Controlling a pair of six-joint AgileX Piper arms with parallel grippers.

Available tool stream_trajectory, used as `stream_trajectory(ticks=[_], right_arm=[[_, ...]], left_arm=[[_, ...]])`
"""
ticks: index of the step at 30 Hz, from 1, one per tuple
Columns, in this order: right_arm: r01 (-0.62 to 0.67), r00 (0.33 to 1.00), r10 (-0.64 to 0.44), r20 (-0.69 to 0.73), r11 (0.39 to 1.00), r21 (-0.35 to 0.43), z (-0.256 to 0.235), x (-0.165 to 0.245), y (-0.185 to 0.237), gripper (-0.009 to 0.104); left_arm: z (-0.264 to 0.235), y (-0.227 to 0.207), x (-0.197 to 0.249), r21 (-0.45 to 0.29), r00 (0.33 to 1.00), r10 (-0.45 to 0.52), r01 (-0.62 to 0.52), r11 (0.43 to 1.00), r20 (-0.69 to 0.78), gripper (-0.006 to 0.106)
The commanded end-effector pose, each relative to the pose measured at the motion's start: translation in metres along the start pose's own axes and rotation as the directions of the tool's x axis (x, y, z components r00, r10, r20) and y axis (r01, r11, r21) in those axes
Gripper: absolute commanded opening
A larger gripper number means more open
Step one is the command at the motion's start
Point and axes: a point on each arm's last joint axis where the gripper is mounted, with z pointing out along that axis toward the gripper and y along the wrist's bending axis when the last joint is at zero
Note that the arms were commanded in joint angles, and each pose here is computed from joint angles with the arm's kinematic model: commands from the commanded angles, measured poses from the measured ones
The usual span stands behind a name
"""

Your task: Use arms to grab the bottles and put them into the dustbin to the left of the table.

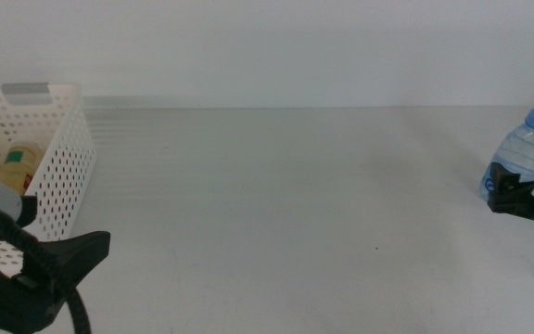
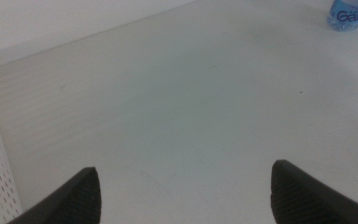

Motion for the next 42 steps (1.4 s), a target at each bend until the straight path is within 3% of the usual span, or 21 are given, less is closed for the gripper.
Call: stream_trajectory(ticks=[1, 8, 22, 24, 28, 29, 34, 39, 40, 42], right_arm=[[0.007, 0.992, -0.008, 0.126, 1.000, 0.009, 0.010, -0.020, -0.003, 0.081], [-0.035, 0.993, 0.027, 0.114, 0.997, 0.068, 0.033, -0.016, -0.008, 0.081], [-0.026, 0.994, 0.016, 0.104, 0.995, 0.094, 0.084, -0.004, -0.019, 0.078], [-0.019, 0.994, 0.010, 0.105, 0.996, 0.086, 0.086, -0.004, -0.018, 0.068], [-0.009, 0.991, 0.002, 0.134, 0.999, 0.051, 0.084, -0.011, -0.015, 0.015], [0.006, 0.991, -0.010, 0.137, 0.999, 0.034, 0.082, -0.013, -0.013, 0.000], [0.033, 0.980, -0.014, 0.199, 0.995, -0.093, 0.063, -0.037, 0.004, 0.000], [0.132, 0.957, -0.037, 0.289, 0.939, -0.316, 0.043, -0.065, 0.043, 0.000], [0.135, 0.953, -0.007, 0.303, 0.905, -0.404, 0.037, -0.073, 0.062, 0.000], [0.141, 0.953, 0.013, 0.301, 0.863, -0.484, 0.034, -0.076, 0.081, 0.000]], left_arm=[[-0.004, 0.000, -0.013, -0.006, 0.996, -0.021, 0.022, 1.000, 0.089, 0.090], [-0.004, 0.000, -0.013, -0.006, 0.996, -0.021, 0.022, 1.000, 0.089, 0.090], [-0.004, 0.000, -0.013, -0.006, 0.996, -0.021, 0.022, 1.000, 0.089, 0.090], [-0.004, 0.000, -0.013, -0.006, 0.996, -0.022, 0.022, 1.000, 0.088, 0.090], [-0.004, 0.000, -0.013, -0.006, 0.996, -0.021, 0.022, 1.000, 0.089, 0.090], [-0.004, 0.000, -0.013, -0.006, 0.996, -0.021, 0.022, 1.000, 0.089, 0.090], [-0.004, 0.000, -0.013, -0.006, 0.996, -0.021, 0.022, 1.000, 0.089, 0.090], [-0.004, 0.000, -0.013, -0.006, 0.996, -0.021, 0.022, 1.000, 0.088, 0.090], [-0.004, 0.000, -0.013, -0.006, 0.996, -0.021, 0.022, 1.000, 0.089, 0.090], [-0.004, 0.000, -0.013, -0.006, 0.996, -0.021, 0.022, 1.000, 0.088, 0.090]])
